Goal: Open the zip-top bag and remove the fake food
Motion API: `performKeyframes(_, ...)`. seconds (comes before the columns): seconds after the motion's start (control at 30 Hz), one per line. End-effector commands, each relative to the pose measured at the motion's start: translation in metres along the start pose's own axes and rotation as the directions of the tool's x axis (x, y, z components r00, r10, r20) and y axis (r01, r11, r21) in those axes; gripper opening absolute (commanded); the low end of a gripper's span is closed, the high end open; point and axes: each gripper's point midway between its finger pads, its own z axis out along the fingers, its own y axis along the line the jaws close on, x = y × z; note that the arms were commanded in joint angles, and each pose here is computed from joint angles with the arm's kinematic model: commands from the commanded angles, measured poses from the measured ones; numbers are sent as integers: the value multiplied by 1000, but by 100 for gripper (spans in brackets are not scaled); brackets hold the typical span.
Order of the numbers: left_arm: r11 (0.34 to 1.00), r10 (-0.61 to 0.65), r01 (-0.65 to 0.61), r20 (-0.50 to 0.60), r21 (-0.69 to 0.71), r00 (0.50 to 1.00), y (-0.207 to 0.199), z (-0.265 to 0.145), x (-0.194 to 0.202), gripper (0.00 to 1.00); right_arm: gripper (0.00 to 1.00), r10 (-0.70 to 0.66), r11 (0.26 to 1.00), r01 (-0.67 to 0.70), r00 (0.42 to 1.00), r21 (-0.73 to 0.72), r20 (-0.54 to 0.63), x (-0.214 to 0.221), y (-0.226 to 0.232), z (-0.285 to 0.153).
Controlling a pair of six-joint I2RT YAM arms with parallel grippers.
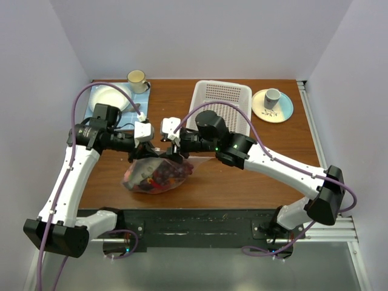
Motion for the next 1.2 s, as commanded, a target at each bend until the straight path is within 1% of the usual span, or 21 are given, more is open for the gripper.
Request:
performKeyframes(0.0, 1000, 10, -11, 38, 16, 999, -1, 2, -5, 0, 54, -53, 998, 47, 987, 42, 154, -59, -11, -8)
performKeyframes(0.13, 1000, 6, -6, 37, 10, 999, 2, 3, -4, 0, 48, -54, 998, 49, 985, 39, 164, -65, -9, -11)
performKeyframes(0.23, 1000, 9, -10, 44, 3, 999, 4, 3, -6, 0, 37, -48, 998, 42, 987, 40, 156, -64, -10, -10)
performKeyframes(0.27, 1000, 8, -8, 44, 2, 999, 5, 3, -6, 0, 30, -43, 999, 38, 988, 36, 146, -61, -9, -8)
performKeyframes(0.33, 1000, 11, -11, 43, 1, 999, 5, 3, -7, 0, 26, -38, 999, 34, 989, 33, 139, -59, -9, -7)
performKeyframes(0.37, 1000, 9, -9, 43, 1, 999, 5, 3, -7, 0, 21, -38, 999, 34, 989, 33, 142, -60, -9, -7)
performKeyframes(0.57, 1000, 18, -18, 41, -3, 999, 7, 2, -8, 0, 11, -30, 999, 24, 991, 44, 127, -59, -11, -8)
performKeyframes(0.73, 999, 42, -41, 49, -15, 998, 8, -2, -18, 0, 8, -33, 997, 27, 995, 69, 92, -51, -14, -12)
performKeyframes(0.8, 999, 44, -44, 59, -13, 997, 7, -3, -21, 8, 7, -33, 997, 27, 996, 71, 89, -50, -14, -13)
performKeyframes(0.83, 999, 48, -47, 66, -15, 997, 7, -4, -26, 15, 7, -35, 997, 28, 995, 72, 91, -52, -14, -13)
performKeyframes(0.9, 998, 54, -53, 75, -16, 996, 8, -6, -32, 25, 5, -34, 997, 28, 996, 77, 82, -50, -16, -11)
performKeyframes(0.93, 999, 48, -47, 77, -15, 996, 8, -6, -33, 41, 4, -33, 997, 28, 996, 73, 80, -50, -16, -11)
performKeyframes(0.97, 999, 48, -47, 82, -14, 996, 8, -6, -34, 48, 4, -36, 997, 29, 996, 77, 85, -53, -17, -11)
performKeyframes(1.03, 999, 48, -47, 90, -8, 995, 8, -5, -36, 51, 3, -35, 997, 29, 996, 70, 85, -53, -17, -9)
performKeyframes(1.1, 999, 46, -46, 94, -6, 994, 8, -4, -36, 50, 3, -32, 997, 26, 995, 70, 89, -56, -17, -9)
performKeyframes(1.17, 999, 48, -48, 106, 1, 993, 8, -3, -37, 43, 3, -32, 997, 25, 995, 69, 92, -57, -17, -9)
